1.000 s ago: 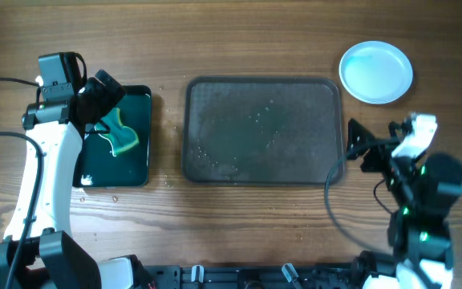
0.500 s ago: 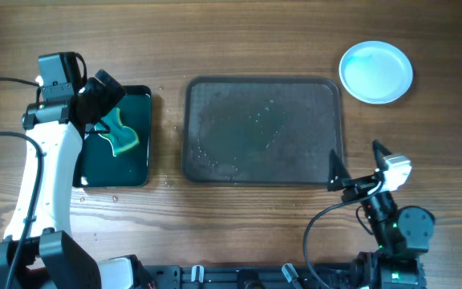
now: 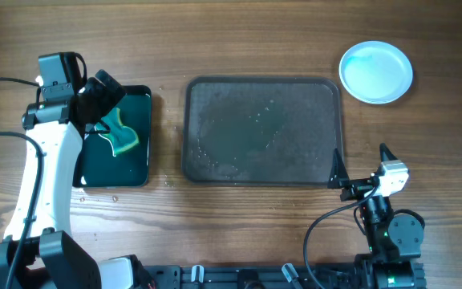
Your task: Clean dirty plates on tray and stack at the side
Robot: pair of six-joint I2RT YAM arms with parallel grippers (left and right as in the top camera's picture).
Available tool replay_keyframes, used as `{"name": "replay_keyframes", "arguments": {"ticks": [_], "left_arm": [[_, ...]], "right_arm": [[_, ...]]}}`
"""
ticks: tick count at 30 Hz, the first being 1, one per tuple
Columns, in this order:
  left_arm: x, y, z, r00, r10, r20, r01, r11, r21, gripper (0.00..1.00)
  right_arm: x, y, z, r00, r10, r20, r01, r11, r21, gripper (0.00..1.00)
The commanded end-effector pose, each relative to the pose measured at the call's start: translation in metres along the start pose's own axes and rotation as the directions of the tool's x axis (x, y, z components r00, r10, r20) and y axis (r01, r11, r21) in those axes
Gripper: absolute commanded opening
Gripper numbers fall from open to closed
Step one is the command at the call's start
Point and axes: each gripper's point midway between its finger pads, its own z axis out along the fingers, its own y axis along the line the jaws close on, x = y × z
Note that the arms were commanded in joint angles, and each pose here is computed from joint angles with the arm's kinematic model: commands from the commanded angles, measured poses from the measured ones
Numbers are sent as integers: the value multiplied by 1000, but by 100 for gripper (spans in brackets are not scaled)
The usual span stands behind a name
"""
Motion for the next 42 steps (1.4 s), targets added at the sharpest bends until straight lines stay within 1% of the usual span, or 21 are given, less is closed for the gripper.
{"name": "replay_keyframes", "arguments": {"ticks": [1,30,34,36,37,39,42], "left_arm": [[-2,-3,-1,1000,4,1,-4,1000,10,100],[-2,-3,-1,1000,4,2,-4,1000,9,100],[-3,0,-14,1000,15,20,-15,1000,2,100],[4,-4,-25,997,75,22,-76,997,21,100],[8,-10,-31,989,140,39,-141,989,41,100],[19,-23,-45,951,292,97,-301,950,88,100],[41,-31,-62,889,421,180,-446,884,136,100]], "right_arm": [[-2,-4,-1,999,-31,13,30,999,27,100],[0,-5,0,1000,-31,6,30,999,28,100],[0,-5,0,1000,-31,6,30,999,28,100],[0,-4,0,1000,-31,6,30,999,27,100],[0,-5,0,1000,-31,6,30,999,28,100],[0,-4,0,1000,-31,6,30,999,27,100],[0,-5,0,1000,-31,6,30,999,28,100]]}}
